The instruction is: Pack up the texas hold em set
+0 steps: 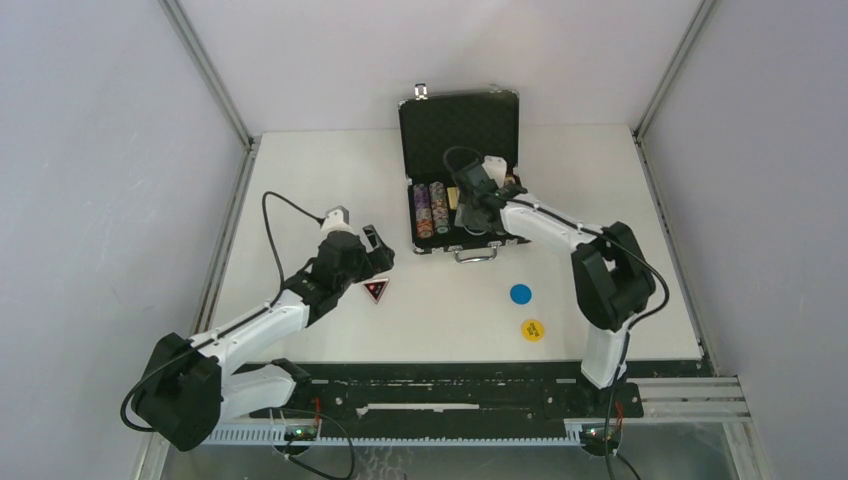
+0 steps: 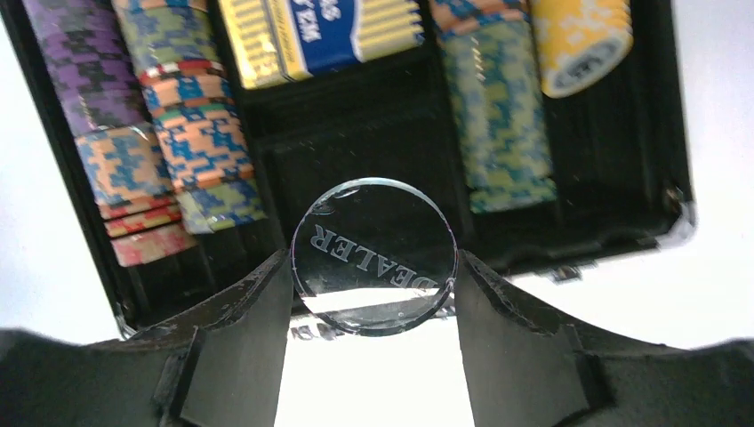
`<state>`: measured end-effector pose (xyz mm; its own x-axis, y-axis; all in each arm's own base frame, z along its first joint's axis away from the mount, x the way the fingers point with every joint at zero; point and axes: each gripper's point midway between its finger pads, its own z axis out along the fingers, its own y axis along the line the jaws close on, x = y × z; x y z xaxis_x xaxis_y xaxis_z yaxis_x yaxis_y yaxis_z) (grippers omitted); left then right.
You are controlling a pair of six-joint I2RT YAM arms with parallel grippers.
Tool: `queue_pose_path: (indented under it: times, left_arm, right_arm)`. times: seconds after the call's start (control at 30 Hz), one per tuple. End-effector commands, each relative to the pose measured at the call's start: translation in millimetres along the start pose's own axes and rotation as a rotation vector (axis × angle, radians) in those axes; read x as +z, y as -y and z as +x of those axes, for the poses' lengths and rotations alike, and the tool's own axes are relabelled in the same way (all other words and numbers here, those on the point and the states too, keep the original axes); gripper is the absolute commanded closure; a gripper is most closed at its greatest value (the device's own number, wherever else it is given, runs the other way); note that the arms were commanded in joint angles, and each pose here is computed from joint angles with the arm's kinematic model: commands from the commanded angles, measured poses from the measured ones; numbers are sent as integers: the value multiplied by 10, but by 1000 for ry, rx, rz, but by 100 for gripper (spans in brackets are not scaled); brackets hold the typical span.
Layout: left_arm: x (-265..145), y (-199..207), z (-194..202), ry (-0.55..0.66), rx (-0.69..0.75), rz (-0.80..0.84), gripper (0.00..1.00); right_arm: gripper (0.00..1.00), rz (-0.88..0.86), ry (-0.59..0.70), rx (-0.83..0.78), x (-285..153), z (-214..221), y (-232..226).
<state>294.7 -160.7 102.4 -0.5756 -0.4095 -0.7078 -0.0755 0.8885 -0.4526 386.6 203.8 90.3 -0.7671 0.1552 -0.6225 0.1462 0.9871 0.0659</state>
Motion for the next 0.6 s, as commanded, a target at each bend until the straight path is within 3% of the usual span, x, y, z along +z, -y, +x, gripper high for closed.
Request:
queue_pose_path:
  times: [0.0, 0.4, 0.47, 0.57]
  left_arm:
    - [-14, 102, -175, 41, -21, 17, 10]
    - [10, 65, -182, 41, -9, -7, 9]
    - [17, 64, -178, 39, -7, -8, 9]
    - [31, 53, -165, 34, -4, -14, 9]
  right_arm:
    - [45, -32, 43, -30, 54, -275, -230]
    - [44, -37, -16, -54, 457, -140, -366]
    - [36, -45, -30, -50, 501, -117, -374]
    - [15, -59, -31, -41, 495, -138, -369]
